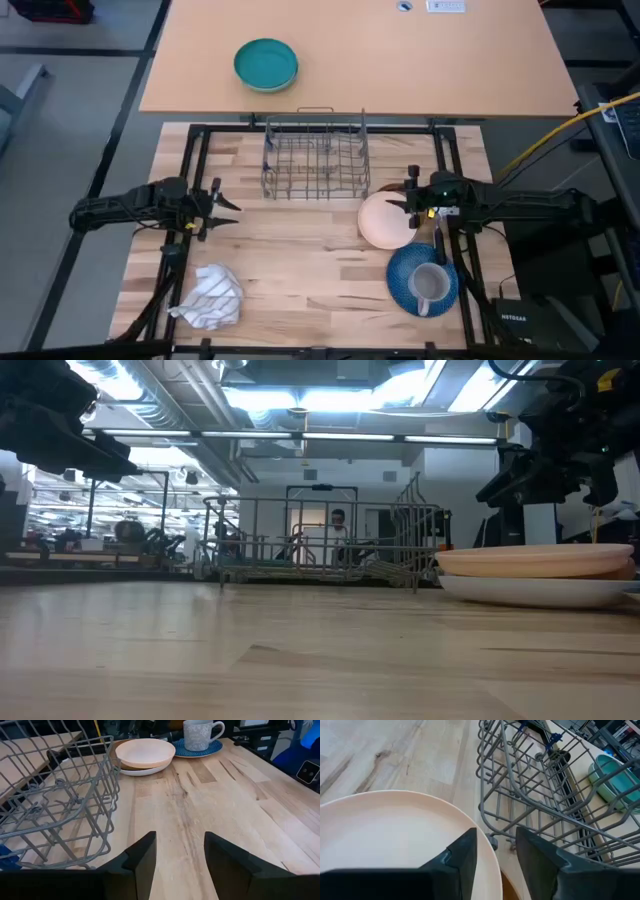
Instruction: Sort dishes
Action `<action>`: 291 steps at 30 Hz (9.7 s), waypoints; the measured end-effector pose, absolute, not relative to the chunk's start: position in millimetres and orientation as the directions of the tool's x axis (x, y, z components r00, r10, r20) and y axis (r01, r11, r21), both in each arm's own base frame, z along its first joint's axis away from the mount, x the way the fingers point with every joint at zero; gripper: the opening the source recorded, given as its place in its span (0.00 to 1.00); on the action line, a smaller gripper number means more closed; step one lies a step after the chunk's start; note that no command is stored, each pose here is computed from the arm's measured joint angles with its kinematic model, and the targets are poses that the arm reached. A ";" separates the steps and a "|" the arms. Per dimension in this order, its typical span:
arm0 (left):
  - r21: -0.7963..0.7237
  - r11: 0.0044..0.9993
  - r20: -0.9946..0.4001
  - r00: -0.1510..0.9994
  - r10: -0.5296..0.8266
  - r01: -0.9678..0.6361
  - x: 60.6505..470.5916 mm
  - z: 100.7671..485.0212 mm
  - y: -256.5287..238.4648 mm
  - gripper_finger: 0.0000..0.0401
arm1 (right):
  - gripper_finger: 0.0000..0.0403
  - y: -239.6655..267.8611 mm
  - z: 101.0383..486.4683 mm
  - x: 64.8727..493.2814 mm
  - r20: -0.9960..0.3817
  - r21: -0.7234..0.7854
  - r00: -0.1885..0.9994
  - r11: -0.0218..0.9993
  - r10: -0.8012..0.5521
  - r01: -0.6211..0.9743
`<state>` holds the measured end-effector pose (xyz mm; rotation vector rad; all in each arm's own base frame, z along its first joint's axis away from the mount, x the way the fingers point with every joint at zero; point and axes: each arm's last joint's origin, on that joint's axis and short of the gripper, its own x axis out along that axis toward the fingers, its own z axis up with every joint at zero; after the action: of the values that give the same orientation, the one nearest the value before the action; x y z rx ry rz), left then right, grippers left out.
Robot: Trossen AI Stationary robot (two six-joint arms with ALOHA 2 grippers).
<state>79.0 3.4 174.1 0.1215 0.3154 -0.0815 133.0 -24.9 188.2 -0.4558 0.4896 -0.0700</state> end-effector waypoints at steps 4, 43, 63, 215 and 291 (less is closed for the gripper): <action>0.106 0.989 -0.314 0.947 -0.061 0.099 79.0 174.1 3.4 0.39 | 0.34 -24.9 188.2 133.0 -0.438 -0.439 0.882 0.898 -0.172 -0.043; 0.106 0.989 -0.314 0.947 -0.060 0.098 79.0 174.1 3.4 0.39 | 0.34 -24.9 188.3 133.0 -0.438 -0.439 0.882 0.898 -0.172 -0.043; 0.106 0.989 -0.315 0.947 -0.061 0.099 79.0 174.1 3.4 0.39 | 0.34 -14.2 202.1 138.1 -0.279 -0.203 0.935 0.938 0.219 -0.280; 0.106 0.989 -0.314 0.947 -0.061 0.099 79.0 174.1 3.3 0.39 | 0.34 230.2 216.0 199.8 -0.943 -0.046 0.200 0.697 -0.267 0.716; 0.106 0.989 -0.314 0.947 -0.061 0.099 79.0 174.1 3.3 0.39 | 0.15 223.6 175.2 184.7 -0.990 -0.133 0.003 0.920 -0.144 0.370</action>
<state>79.0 3.3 174.1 0.1216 0.3153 -0.0817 184.7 223.6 175.2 0.1836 1.5174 -0.4065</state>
